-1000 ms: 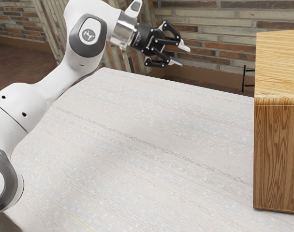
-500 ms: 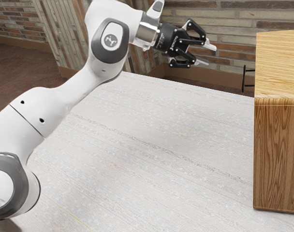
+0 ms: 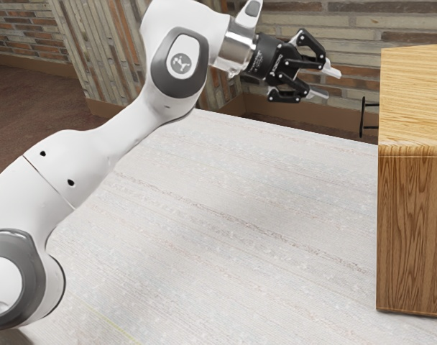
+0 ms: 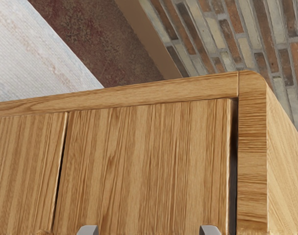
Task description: Pull the drawer handle with one arm to open the drawer
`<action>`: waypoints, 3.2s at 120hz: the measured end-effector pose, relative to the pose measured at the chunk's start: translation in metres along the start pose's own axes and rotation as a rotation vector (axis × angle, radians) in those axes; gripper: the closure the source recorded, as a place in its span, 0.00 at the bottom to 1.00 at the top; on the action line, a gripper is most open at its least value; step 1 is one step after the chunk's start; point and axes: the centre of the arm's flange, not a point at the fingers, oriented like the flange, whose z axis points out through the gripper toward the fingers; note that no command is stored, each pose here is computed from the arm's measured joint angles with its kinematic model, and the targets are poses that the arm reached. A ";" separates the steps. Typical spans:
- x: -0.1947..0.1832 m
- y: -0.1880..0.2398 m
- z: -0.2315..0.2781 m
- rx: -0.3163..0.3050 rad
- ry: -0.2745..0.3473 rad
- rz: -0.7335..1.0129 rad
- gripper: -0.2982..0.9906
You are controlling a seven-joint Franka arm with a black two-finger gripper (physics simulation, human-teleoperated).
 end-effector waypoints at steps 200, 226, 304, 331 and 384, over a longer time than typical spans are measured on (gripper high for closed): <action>-0.070 0.030 0.038 0.237 -0.096 -0.074 0.69; -0.066 0.025 0.039 0.257 -0.083 -0.095 0.68; -0.062 0.021 0.024 0.288 -0.057 -0.120 0.70; -0.052 0.009 0.017 0.304 -0.046 -0.139 0.70; -0.061 0.015 0.009 0.322 -0.036 -0.125 0.74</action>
